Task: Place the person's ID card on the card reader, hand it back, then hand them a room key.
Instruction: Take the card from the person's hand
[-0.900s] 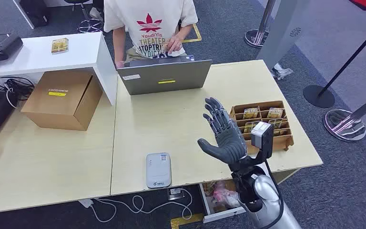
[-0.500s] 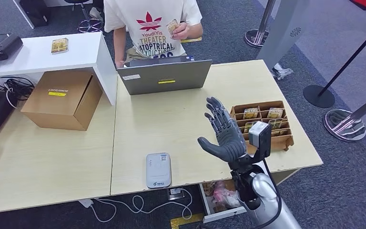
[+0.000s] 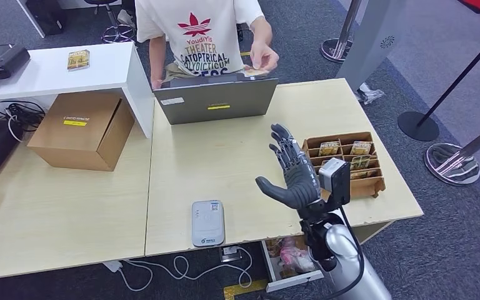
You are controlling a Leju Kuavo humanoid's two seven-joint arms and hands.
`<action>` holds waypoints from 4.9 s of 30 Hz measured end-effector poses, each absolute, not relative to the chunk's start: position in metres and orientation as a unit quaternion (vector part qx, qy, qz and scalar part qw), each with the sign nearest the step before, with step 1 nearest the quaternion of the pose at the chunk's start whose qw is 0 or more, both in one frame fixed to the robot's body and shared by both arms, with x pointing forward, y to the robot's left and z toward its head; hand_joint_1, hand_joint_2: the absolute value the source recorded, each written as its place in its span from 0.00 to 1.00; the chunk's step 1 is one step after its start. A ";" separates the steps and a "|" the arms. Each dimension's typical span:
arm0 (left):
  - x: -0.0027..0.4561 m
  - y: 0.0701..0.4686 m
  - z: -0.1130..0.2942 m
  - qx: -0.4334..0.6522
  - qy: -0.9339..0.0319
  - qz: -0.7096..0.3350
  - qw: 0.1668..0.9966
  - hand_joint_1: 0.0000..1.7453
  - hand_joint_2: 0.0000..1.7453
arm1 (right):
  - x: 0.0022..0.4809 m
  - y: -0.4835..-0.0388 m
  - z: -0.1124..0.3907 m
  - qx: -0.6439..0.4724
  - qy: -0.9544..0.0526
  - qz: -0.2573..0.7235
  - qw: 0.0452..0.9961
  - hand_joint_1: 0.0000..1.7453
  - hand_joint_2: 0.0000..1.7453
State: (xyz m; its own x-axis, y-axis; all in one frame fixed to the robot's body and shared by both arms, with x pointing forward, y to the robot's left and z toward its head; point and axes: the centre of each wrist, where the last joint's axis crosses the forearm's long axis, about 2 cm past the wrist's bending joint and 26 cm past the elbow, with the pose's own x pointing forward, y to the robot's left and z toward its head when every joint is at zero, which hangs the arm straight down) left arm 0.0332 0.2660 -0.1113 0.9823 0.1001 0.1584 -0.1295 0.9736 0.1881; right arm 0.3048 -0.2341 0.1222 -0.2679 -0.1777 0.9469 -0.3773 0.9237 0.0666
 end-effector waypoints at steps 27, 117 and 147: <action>0.035 0.266 -0.111 0.108 -0.069 0.066 0.990 0.00 0.00 | 0.391 -0.217 0.190 -0.313 -0.865 0.259 0.295 0.00 1.00; 0.031 0.278 -0.112 0.098 -0.093 0.028 0.990 0.00 0.00 | 0.381 -0.239 0.149 -0.128 -0.814 0.297 0.482 0.34 1.00; 0.032 0.277 -0.112 0.106 -0.079 0.044 0.990 0.00 0.00 | 0.391 -0.249 0.166 -0.326 -0.817 0.325 0.348 0.00 1.00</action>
State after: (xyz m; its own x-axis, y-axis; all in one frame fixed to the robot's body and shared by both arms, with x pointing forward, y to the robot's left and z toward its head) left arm 0.0316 0.2774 -0.1120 0.9837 0.0696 0.1660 -0.1031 0.9737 0.2030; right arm 0.3915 -0.2487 0.1660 -0.5465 0.7577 0.3567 0.3064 0.5773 -0.7569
